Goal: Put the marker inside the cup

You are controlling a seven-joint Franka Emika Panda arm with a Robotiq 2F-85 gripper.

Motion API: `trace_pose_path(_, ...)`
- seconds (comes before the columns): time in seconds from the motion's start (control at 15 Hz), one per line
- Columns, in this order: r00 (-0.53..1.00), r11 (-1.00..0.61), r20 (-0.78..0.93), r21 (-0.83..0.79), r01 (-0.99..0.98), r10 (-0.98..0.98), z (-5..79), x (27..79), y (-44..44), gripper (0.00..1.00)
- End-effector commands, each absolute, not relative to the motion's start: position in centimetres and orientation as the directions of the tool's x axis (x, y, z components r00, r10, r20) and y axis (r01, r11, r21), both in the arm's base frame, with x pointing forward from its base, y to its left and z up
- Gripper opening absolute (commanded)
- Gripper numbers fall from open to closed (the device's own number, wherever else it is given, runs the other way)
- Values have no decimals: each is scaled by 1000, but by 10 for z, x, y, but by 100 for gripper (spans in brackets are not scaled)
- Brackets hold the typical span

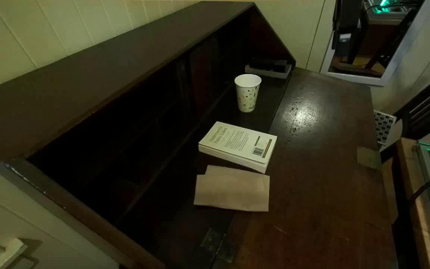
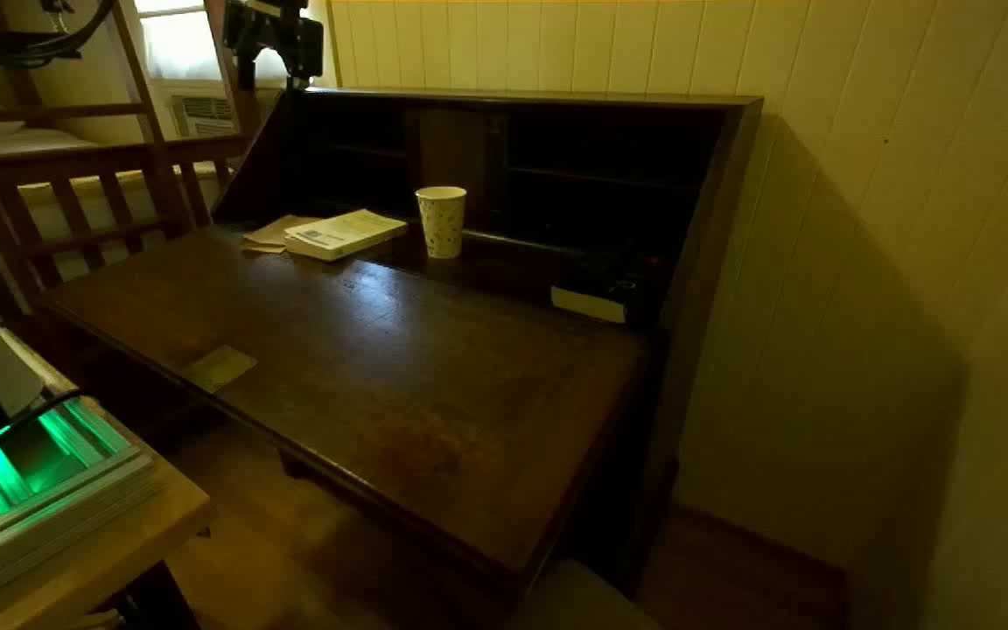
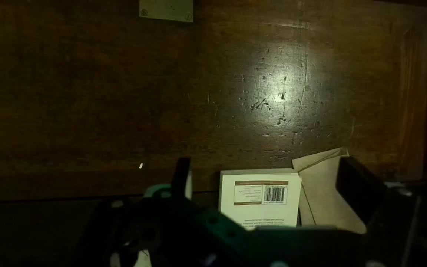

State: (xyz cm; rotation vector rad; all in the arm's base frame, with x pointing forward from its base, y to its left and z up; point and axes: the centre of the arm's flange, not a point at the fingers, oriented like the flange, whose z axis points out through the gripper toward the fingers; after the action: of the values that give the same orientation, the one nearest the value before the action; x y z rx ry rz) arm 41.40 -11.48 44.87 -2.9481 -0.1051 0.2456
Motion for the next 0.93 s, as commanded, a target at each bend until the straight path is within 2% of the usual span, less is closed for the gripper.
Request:
trace_pose_path(0.0, 984, -981, -158, -186, 55, 85, 449, 414, -115, 100)
trace_pose_path(0.67, 984, -981, -157, -185, 55, 85, 449, 414, -115, 100)
trace_pose_path(0.87, 997, -988, -69, -149, -28, -18, 438, 434, -136, 100)
